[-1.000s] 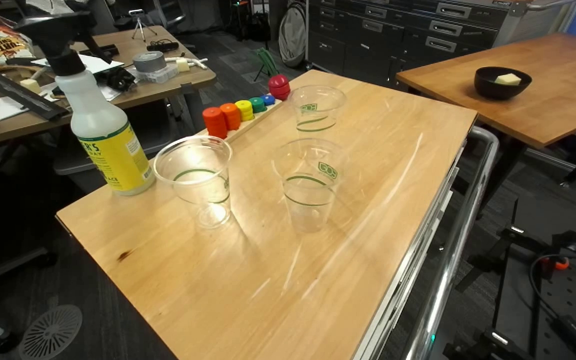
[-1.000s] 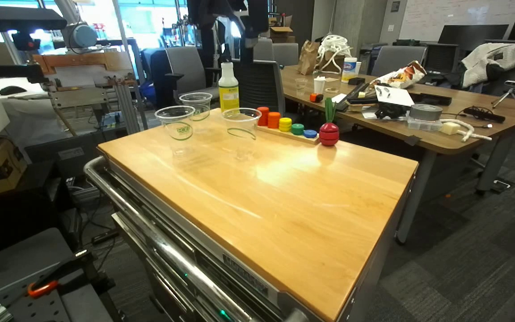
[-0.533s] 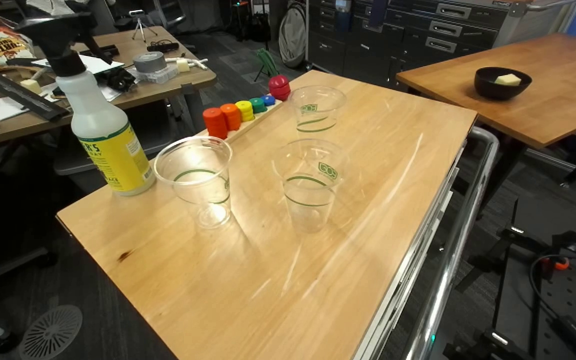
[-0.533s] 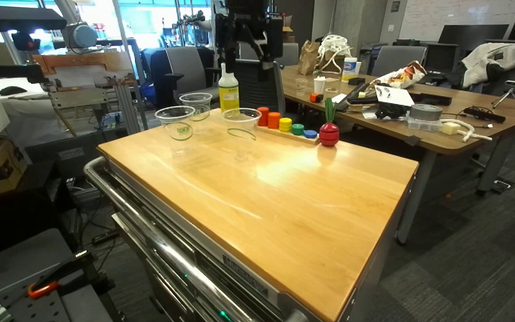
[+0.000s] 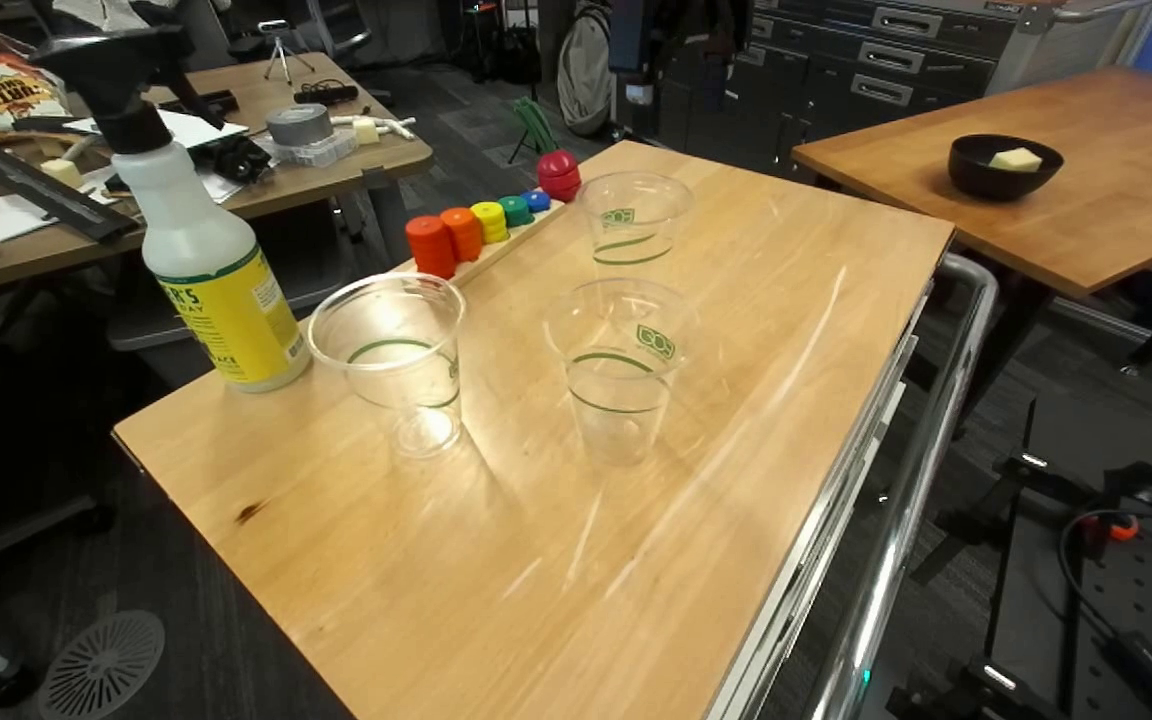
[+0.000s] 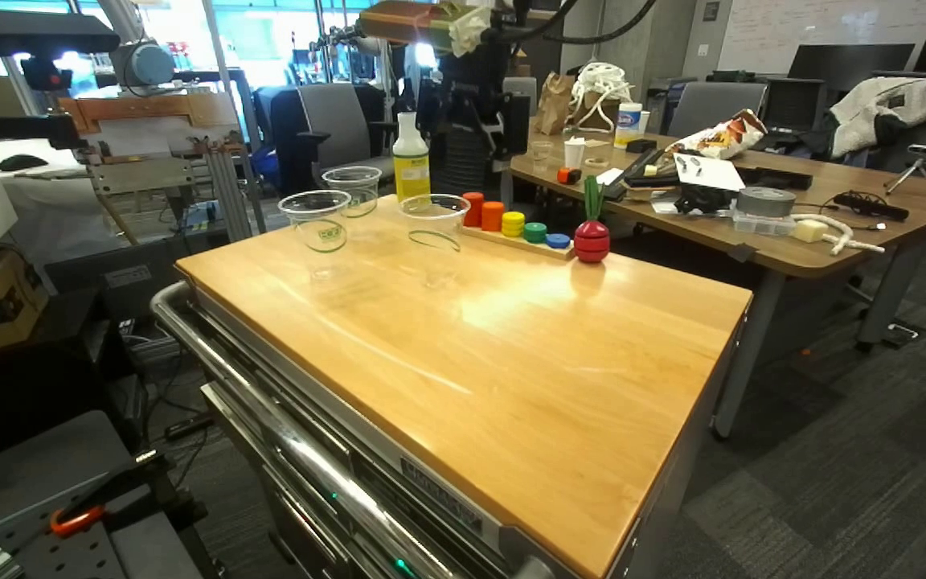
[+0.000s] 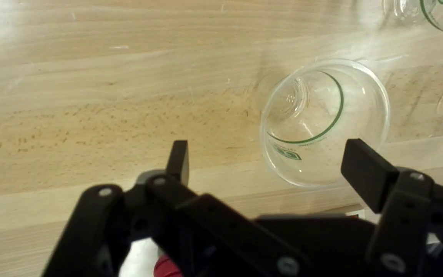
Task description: Stack the cups
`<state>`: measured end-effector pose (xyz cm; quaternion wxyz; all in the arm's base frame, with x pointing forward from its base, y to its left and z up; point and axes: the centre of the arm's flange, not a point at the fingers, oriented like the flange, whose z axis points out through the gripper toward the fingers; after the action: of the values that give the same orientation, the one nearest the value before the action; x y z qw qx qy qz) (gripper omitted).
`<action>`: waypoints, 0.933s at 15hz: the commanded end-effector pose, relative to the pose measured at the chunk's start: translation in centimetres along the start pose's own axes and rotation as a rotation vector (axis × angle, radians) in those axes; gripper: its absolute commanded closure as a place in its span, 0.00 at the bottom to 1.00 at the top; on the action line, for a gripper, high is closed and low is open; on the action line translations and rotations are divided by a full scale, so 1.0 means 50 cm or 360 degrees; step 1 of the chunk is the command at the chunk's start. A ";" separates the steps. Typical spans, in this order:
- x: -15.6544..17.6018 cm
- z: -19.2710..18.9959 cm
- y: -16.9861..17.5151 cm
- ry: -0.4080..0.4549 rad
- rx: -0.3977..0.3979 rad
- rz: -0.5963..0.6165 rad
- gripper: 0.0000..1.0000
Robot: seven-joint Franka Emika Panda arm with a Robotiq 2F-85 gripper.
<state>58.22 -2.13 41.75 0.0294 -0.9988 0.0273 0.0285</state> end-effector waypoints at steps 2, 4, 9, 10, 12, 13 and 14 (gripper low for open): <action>0.017 0.050 -0.004 -0.0105 -0.0020 0.0002 0.00; 0.027 0.078 -0.008 -0.0106 -0.0015 0.0003 0.00; 0.041 0.103 -0.019 -0.0110 0.0016 0.0011 0.34; 0.041 0.102 -0.019 -0.0093 0.0021 0.0017 0.42; 0.040 0.102 -0.017 -0.0052 0.0052 0.0043 0.58; 0.039 0.103 -0.015 -0.0042 0.0061 0.0055 0.67; 0.037 0.104 -0.016 -0.0040 0.0073 0.0060 0.73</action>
<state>59.45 -1.31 36.17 0.0363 -0.9971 0.0310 0.0592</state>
